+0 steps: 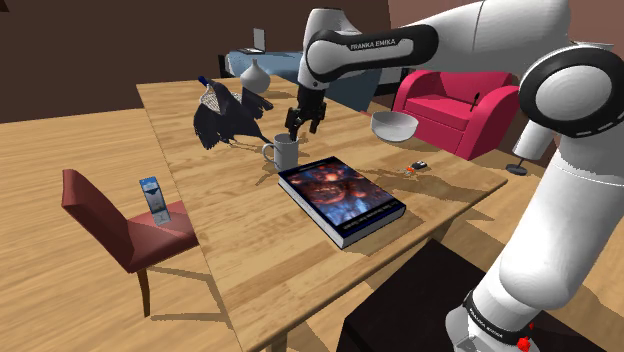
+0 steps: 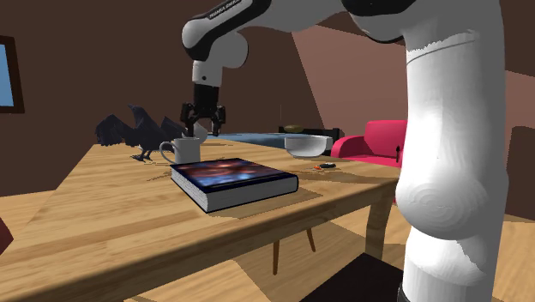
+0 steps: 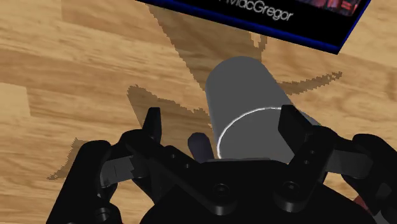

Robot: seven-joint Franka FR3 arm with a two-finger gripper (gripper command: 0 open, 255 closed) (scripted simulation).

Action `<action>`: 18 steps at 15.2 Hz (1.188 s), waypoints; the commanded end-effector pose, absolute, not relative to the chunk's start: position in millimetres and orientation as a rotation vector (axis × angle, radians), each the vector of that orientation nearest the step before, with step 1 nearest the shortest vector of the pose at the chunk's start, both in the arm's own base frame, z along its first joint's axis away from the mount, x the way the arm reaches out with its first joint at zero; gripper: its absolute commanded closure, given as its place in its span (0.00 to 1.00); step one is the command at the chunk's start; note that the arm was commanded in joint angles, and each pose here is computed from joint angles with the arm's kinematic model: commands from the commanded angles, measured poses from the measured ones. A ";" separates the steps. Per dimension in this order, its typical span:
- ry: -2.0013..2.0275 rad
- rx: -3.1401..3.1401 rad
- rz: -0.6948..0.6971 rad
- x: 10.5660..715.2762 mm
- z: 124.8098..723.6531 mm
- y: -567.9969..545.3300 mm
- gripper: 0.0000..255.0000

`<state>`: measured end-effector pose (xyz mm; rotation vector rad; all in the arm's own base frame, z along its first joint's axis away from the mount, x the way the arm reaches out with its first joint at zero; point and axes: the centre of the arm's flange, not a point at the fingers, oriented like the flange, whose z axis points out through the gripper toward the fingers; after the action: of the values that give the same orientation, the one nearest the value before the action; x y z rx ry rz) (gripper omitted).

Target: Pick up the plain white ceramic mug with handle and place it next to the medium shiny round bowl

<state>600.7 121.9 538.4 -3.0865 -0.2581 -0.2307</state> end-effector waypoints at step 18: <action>-0.260 -3.081 -0.258 636.1 498.8 131.1 1.00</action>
<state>636.1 131.1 498.8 -3.0809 -0.2603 -0.2578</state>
